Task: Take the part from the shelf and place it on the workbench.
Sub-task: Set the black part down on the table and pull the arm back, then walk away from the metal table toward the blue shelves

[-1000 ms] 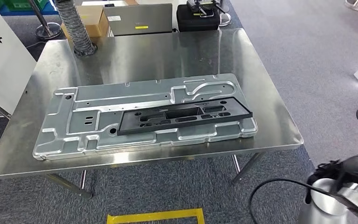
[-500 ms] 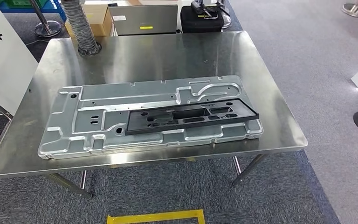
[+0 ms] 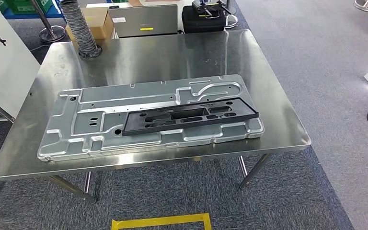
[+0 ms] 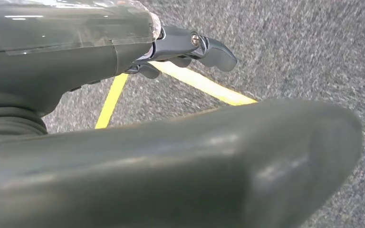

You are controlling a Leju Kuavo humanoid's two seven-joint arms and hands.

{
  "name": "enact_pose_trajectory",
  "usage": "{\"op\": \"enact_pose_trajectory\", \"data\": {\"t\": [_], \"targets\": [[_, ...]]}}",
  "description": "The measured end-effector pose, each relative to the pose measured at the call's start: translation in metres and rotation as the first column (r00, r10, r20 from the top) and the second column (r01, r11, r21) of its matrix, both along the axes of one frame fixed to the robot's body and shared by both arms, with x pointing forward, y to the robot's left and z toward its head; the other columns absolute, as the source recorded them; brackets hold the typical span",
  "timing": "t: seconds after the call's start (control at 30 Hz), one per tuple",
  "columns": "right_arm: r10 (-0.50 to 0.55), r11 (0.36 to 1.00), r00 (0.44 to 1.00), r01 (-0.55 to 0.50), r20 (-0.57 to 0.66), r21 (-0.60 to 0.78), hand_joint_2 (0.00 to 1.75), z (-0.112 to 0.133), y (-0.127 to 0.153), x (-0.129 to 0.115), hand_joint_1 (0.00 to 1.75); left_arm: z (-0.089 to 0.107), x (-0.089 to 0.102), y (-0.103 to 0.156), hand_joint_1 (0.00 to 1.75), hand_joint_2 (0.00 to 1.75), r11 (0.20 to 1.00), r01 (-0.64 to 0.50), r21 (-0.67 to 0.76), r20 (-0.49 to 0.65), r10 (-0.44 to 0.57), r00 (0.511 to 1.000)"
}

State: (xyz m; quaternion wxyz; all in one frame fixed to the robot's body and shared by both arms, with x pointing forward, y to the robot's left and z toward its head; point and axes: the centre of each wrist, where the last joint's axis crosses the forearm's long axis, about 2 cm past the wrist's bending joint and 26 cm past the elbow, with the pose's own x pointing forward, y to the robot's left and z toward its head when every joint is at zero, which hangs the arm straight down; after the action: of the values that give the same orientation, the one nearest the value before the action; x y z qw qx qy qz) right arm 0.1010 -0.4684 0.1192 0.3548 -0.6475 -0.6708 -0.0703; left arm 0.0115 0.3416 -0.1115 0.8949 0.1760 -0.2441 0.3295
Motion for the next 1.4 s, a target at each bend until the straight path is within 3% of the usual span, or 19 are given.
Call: {"op": "enact_pose_trajectory", "data": {"t": [0.23,0.47,0.83,1.0,1.2,1.4], "targets": [[0.004,0.978,0.978,0.04,-0.21,0.204,0.0,-0.064,-0.004,-0.023,0.0,0.0,0.0,-0.003,0.0,0.0,1.0,0.008,0.005,0.009,-0.009,1.0],[-0.012,0.916,0.934,0.153,-0.356,0.371,0.0,-0.123,0.016,-0.042,0.0,-0.001,0.002,-0.015,0.0,0.0,1.0,-0.008,-0.028,0.044,0.009,0.999],[0.02,0.811,0.855,0.289,-0.518,0.508,0.0,-0.18,0.056,-0.047,0.0,-0.001,0.002,-0.022,0.0,0.0,0.999,0.026,-0.03,0.037,-0.024,0.999],[0.105,0.754,0.77,0.351,-0.629,0.556,0.0,-0.204,0.081,-0.054,0.0,-0.001,0.002,-0.02,0.0,0.0,0.999,0.034,-0.027,0.029,-0.034,0.999],[0.304,0.679,0.613,0.397,-0.729,0.617,0.0,-0.221,0.123,-0.065,0.0,-0.001,0.002,-0.019,0.0,0.0,0.998,0.062,-0.023,0.036,-0.062,0.997],[0.387,0.65,0.545,0.41,-0.743,0.639,0.0,-0.225,0.143,-0.07,0.0,-0.001,0.007,-0.017,0.0,0.0,0.997,0.08,-0.019,0.042,-0.079,0.996]]}}
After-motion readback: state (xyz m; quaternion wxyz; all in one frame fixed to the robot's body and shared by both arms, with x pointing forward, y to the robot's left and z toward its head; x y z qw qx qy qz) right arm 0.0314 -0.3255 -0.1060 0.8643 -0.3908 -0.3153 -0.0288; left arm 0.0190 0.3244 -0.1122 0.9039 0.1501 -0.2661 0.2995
